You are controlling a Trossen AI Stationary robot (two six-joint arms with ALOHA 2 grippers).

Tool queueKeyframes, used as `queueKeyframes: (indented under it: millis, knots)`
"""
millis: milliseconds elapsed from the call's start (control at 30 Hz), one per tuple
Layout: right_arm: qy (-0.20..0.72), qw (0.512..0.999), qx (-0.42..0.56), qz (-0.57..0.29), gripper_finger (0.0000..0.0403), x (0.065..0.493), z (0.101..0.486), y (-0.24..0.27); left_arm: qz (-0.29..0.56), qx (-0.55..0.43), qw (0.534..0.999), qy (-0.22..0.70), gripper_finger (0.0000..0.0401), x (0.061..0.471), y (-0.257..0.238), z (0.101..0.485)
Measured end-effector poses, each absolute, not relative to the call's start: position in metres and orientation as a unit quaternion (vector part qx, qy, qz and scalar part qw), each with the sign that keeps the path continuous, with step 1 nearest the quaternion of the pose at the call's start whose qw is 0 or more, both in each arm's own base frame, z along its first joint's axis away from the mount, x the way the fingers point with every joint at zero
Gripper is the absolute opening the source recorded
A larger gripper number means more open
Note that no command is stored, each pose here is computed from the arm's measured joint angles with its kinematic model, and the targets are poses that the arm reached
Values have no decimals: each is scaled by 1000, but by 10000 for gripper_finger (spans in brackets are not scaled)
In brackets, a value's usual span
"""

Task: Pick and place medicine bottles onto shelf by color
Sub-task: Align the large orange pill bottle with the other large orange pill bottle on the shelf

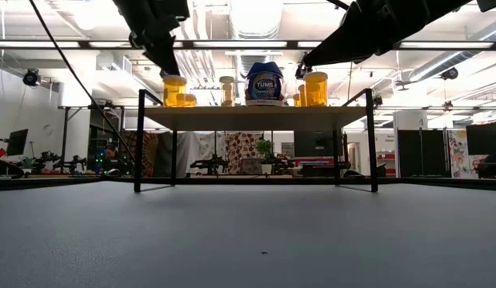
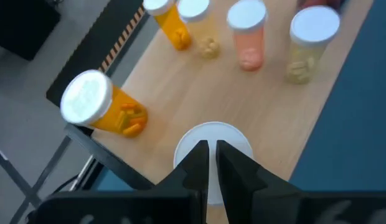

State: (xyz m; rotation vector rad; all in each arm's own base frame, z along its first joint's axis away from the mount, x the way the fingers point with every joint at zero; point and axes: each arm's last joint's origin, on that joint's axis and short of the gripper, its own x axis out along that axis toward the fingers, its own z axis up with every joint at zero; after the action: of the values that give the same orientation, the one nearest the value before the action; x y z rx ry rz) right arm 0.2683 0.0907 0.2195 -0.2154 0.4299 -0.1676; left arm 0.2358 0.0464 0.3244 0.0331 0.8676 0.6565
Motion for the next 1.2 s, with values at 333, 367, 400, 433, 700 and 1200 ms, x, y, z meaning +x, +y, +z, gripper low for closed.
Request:
queueKeyframes:
  millis: [333, 367, 400, 433, 700, 1200]
  knots:
    - [213, 968, -107, -83, 9, 268, 219, 91, 305, -6, 859, 412, 17, 235, 45, 327]
    - [213, 968, -107, -83, 9, 268, 219, 91, 304, -7, 859, 412, 17, 235, 45, 327]
    - [213, 968, -107, -83, 9, 268, 219, 91, 304, -6, 859, 412, 17, 235, 45, 327]
    - [213, 968, -107, -83, 9, 268, 219, 91, 305, -8, 859, 412, 17, 235, 45, 327]
    - [213, 968, -108, -83, 9, 268, 219, 91, 300, -18, 861, 411, 17, 235, 44, 327]
    - [214, 967, -109, -83, 9, 268, 219, 91, 295, -34, 859, 418, 17, 228, 43, 329]
